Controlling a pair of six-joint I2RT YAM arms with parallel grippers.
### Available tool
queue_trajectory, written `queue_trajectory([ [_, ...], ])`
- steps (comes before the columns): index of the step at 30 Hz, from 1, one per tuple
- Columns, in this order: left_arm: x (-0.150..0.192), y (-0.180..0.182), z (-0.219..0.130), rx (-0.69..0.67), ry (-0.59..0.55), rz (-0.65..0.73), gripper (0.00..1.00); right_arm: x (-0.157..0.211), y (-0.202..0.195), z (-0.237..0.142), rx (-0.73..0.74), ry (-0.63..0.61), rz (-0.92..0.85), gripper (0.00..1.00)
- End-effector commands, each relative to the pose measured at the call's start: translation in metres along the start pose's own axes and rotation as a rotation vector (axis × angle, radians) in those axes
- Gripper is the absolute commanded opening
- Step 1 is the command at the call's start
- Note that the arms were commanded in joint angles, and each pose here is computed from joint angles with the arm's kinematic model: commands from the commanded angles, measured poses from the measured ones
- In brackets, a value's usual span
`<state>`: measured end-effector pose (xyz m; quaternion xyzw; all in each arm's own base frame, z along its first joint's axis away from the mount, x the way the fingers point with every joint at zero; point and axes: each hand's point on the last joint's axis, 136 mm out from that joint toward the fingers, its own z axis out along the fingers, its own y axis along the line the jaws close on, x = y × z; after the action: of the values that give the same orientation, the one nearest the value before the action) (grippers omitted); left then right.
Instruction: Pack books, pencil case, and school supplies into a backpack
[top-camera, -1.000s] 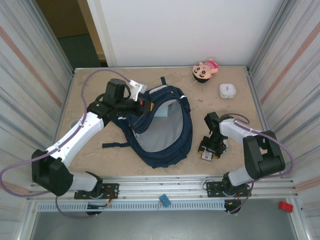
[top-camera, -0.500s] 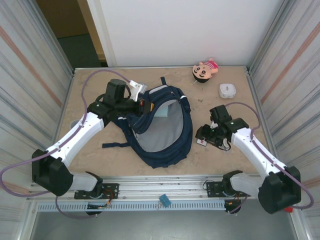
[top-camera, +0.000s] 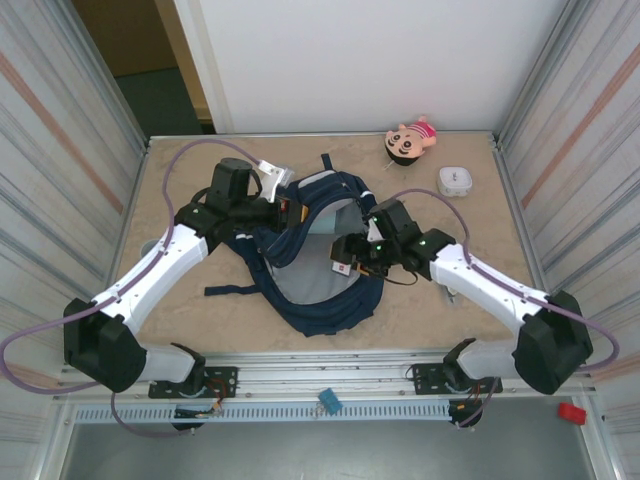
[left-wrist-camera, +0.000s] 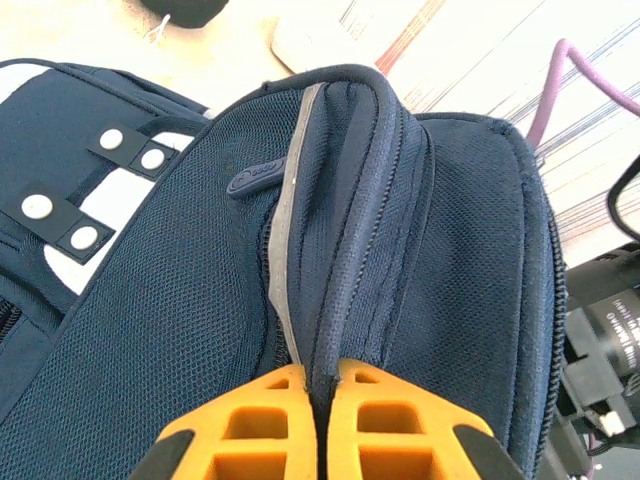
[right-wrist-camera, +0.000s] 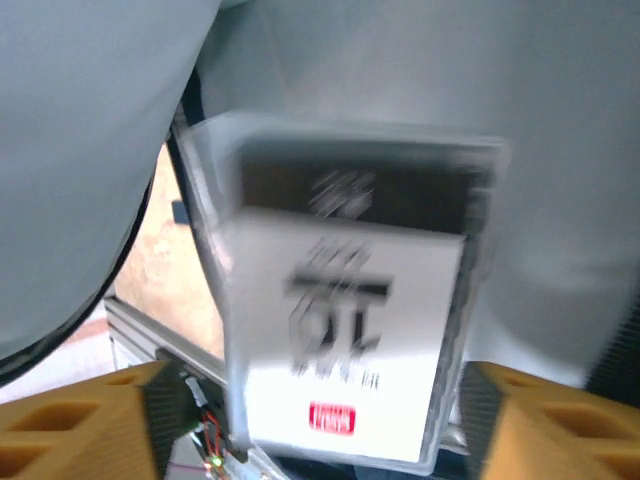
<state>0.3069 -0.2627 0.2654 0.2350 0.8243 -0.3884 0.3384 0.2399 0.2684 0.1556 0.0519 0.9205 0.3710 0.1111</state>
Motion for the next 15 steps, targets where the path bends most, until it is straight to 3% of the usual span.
queue_trajectory([
  [1, -0.029, -0.022, -0.021, 0.042, -0.114, 0.081, 0.0, -0.009, 0.02, 0.0, -0.052, -0.022, 0.0, 0.79],
  [8, -0.024, -0.018, -0.018, 0.03, -0.103, 0.075, 0.0, -0.016, 0.008, -0.013, -0.052, -0.091, -0.005, 0.75],
  [15, -0.016, -0.012, -0.011, 0.035, -0.082, 0.05, 0.0, -0.02, 0.033, -0.05, -0.262, -0.26, -0.112, 0.7],
])
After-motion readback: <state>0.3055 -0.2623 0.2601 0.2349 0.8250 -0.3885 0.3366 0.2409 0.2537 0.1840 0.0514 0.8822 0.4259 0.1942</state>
